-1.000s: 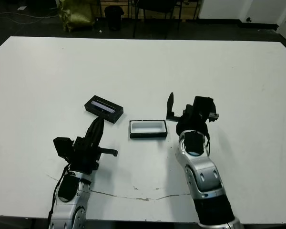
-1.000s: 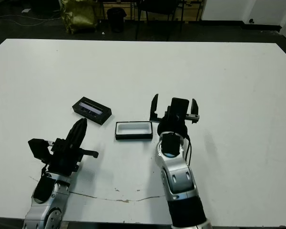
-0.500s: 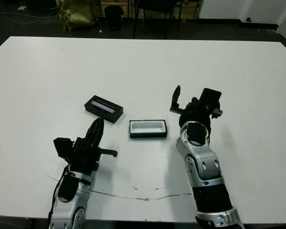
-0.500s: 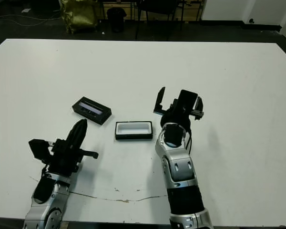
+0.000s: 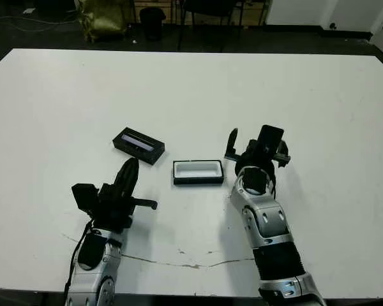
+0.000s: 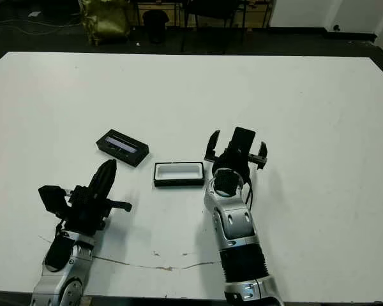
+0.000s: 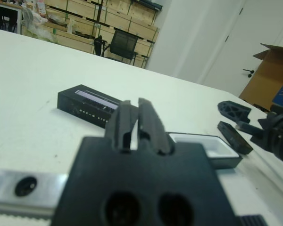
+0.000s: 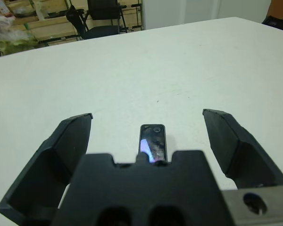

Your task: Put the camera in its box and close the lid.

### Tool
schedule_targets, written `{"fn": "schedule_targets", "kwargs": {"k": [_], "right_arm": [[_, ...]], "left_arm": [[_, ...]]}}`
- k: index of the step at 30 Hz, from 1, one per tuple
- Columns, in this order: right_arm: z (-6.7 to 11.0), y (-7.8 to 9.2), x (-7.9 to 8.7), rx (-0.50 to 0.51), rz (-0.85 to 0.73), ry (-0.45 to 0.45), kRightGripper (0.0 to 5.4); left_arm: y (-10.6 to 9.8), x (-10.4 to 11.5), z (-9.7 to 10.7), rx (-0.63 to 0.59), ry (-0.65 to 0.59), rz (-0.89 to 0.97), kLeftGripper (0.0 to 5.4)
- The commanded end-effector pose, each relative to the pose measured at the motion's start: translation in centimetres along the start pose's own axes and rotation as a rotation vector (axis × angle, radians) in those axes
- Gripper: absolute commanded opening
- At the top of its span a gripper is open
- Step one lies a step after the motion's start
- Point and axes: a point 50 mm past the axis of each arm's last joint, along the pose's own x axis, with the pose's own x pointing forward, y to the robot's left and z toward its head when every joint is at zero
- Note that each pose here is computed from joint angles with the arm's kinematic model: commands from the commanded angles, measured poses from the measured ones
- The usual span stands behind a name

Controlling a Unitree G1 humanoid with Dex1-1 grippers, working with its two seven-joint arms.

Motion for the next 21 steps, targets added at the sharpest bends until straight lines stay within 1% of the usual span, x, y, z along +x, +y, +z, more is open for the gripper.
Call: {"fn": "schedule_targets", "kwargs": {"k": [1, 6, 10, 12, 17, 19, 21], "right_arm": [[-3.0, 1.1, -1.5, 0.003, 0.002, 0.151, 5.38], [-4.9, 1.1, -1.8, 0.004, 0.014, 0.230, 5.38], [-5.7, 1.0, -2.1, -0.040, 0.025, 0.271, 5.38], [-6.2, 1.1, -2.3, -0.040, 0.027, 0.298, 5.38], [-7.6, 1.0, -3.1, -0.033, 0.042, 0.360, 5.38], [-8.1, 0.9, -3.3, -0.039, 0.044, 0.377, 5.29], [-8.7, 0.8, -3.6, -0.022, 0.053, 0.388, 5.39]], "left_arm": [[0.4, -0.5, -0.4, 0.028, 0.041, 0.009, 0.00], [0.4, -0.5, -0.4, 0.009, 0.042, 0.007, 0.00], [0.3, -0.5, -0.5, 0.004, 0.048, 0.016, 0.00], [0.4, -0.5, -0.5, -0.009, 0.042, 0.013, 0.00], [0.3, -0.5, -0.5, 0.001, 0.054, 0.017, 0.00], [0.3, -0.5, -0.4, 0.009, 0.052, 0.016, 0.00], [0.3, -0.5, -0.4, 0.013, 0.048, 0.013, 0.00]]}}
